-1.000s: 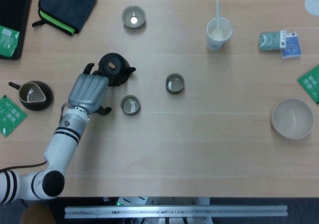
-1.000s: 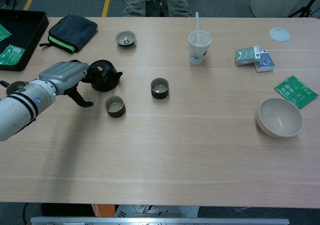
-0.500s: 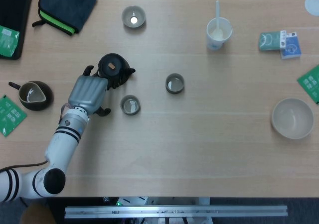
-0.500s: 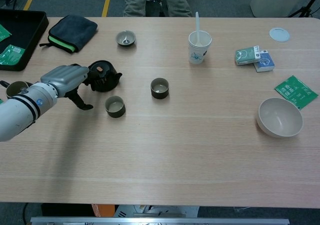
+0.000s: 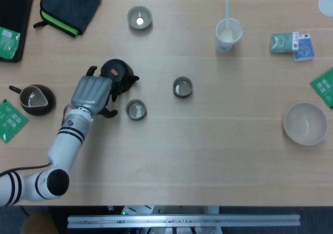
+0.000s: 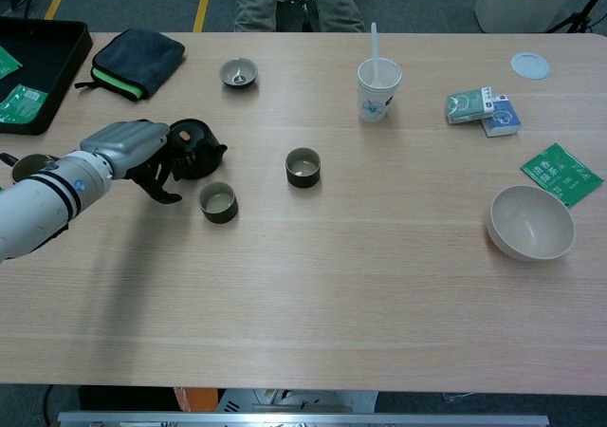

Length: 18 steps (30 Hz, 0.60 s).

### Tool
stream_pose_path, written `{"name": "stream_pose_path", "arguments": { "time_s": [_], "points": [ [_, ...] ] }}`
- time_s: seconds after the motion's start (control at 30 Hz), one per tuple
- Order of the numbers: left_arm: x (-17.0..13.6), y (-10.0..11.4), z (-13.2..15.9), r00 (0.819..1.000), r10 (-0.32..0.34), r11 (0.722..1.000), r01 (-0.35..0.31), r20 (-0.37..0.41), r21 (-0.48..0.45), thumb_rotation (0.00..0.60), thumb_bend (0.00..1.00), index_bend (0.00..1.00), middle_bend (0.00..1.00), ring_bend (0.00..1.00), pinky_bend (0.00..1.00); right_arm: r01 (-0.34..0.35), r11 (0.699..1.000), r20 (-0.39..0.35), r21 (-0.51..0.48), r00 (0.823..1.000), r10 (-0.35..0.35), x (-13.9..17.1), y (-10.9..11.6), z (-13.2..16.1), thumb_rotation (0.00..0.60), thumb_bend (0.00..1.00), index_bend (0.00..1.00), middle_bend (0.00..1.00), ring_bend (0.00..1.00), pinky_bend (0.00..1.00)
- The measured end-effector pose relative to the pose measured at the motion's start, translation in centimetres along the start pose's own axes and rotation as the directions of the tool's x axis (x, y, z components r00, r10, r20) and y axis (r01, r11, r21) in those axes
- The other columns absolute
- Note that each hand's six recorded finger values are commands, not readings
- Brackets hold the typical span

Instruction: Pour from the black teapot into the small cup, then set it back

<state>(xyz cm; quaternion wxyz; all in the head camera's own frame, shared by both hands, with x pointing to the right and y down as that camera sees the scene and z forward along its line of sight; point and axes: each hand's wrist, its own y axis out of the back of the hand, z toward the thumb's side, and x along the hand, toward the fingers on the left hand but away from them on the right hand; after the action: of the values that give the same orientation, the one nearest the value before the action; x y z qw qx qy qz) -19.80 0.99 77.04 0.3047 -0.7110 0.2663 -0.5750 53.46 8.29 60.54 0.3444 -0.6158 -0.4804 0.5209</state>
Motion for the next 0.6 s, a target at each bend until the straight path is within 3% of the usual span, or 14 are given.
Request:
{"name": "stream_pose_path", "arguments": {
  "time_s": [0.13, 0.23, 0.33, 0.5, 0.6],
  "points": [
    [0.2, 0.5, -0.2, 1.000, 0.006, 1.000, -0.006, -0.003, 0.005, 0.516, 0.19, 0.63, 0.76, 0.61, 0.07, 0.003, 1.000, 0.000, -0.001, 1.000, -0.003, -0.1, 0.0, 0.0, 0.600, 0.12, 0.31, 0.29, 0.20, 0.25],
    [0.4, 0.8, -0.3, 1.000, 0.011, 1.000, -0.011, -0.004, 0.008, 0.468, 0.19, 0.66, 0.80, 0.63, 0.07, 0.004, 1.000, -0.001, -0.003, 1.000, -0.004, -0.1, 0.0, 0.1, 0.600, 0.12, 0.31, 0.29, 0.20, 0.25],
    [0.5, 1.1, -0.4, 1.000, 0.014, 1.000, -0.014, -0.006, 0.007, 0.348, 0.19, 0.69, 0.82, 0.65, 0.07, 0.006, 1.000, -0.002, -0.005, 1.000, -0.006, -0.2, 0.0, 0.1, 0.600, 0.12, 0.31, 0.29, 0.20, 0.25],
    [0.8, 1.4, -0.7, 1.000, 0.014, 1.000, -0.014, -0.012, -0.011, 0.037, 0.16, 0.74, 0.86, 0.68, 0.07, 0.007, 1.000, -0.001, -0.007, 1.000, -0.007, -0.2, 0.0, 0.0, 0.600, 0.12, 0.31, 0.29, 0.20, 0.25],
    [1.0, 1.5, -0.9, 1.000, 0.013, 0.999, -0.013, -0.015, -0.030, 0.000, 0.14, 0.76, 0.88, 0.70, 0.07, 0.008, 1.000, 0.000, -0.008, 1.000, -0.008, -0.3, 0.0, -0.1, 0.600, 0.12, 0.31, 0.29, 0.20, 0.25]
  ]
}}
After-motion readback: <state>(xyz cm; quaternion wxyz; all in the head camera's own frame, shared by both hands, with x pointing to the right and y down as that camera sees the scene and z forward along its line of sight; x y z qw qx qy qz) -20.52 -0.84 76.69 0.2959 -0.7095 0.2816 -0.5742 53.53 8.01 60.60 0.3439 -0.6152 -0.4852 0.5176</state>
